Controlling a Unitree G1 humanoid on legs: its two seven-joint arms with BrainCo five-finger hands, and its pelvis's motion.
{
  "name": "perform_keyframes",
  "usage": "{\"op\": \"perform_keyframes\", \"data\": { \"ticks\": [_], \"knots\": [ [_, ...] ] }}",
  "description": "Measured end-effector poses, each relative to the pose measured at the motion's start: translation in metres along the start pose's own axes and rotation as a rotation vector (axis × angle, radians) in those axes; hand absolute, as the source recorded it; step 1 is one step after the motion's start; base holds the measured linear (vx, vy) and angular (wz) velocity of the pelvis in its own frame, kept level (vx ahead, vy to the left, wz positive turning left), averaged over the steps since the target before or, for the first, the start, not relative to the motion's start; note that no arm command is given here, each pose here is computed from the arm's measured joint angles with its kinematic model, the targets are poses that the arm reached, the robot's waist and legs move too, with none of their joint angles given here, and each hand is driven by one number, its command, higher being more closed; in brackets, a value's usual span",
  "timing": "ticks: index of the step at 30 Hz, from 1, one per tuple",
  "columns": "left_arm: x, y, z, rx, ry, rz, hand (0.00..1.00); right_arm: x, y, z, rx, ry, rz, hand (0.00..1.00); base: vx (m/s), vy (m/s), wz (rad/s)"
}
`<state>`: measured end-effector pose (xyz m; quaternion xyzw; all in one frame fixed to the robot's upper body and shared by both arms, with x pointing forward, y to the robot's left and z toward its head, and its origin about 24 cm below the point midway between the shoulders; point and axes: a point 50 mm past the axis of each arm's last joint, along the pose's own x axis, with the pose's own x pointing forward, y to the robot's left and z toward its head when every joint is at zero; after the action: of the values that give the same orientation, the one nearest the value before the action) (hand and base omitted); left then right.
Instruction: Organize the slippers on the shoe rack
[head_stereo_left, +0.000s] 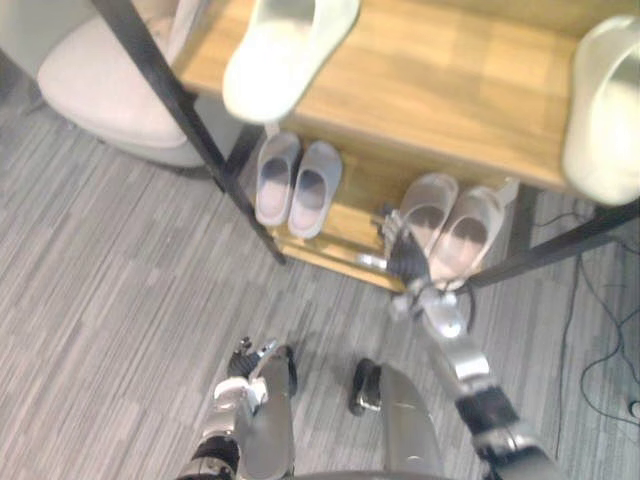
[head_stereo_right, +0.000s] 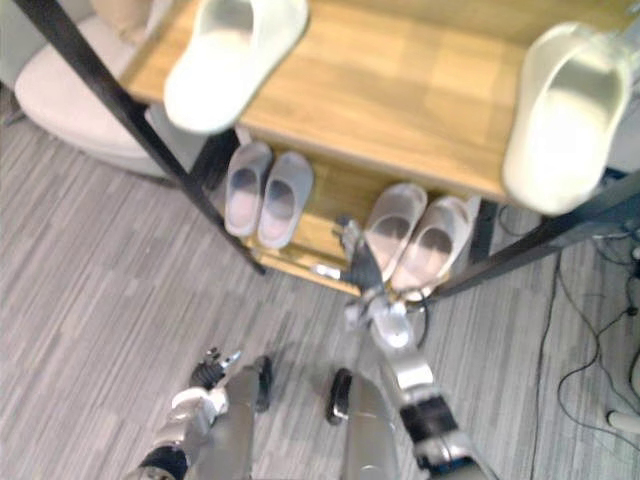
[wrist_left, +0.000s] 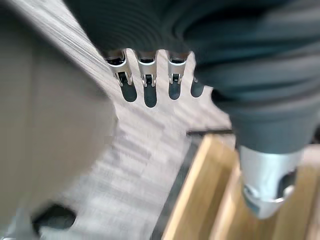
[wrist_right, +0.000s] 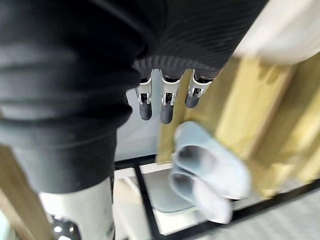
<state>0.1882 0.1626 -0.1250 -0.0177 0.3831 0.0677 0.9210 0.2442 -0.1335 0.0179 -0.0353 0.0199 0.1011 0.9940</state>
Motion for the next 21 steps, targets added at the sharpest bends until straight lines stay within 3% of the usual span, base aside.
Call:
{"op": "perform_keyframes", "data": {
  "ticks": [10, 17, 19, 21],
  "knots": [
    [-0.010, 0.007, -0.032, 0.129, 0.103, -0.018, 0.00, -0.091, -0.034, -0.132, 0.099, 0.629, -0.276, 0.00, 0.08, 0.067, -0.10],
    [-0.012, 0.006, -0.038, 0.188, 0.118, -0.059, 0.00, -0.136, -0.040, -0.168, 0.272, 0.839, -0.426, 0.00, -0.02, 0.021, -0.13],
    [-0.011, -0.001, -0.034, 0.232, 0.101, -0.092, 0.00, -0.146, -0.043, -0.173, 0.293, 0.875, -0.465, 0.00, -0.04, 0.028, -0.16],
    [-0.005, -0.019, -0.009, 0.369, 0.003, -0.175, 0.00, -0.157, -0.046, -0.177, 0.336, 0.904, -0.523, 0.00, -0.04, 0.029, -0.10]
  ]
}}
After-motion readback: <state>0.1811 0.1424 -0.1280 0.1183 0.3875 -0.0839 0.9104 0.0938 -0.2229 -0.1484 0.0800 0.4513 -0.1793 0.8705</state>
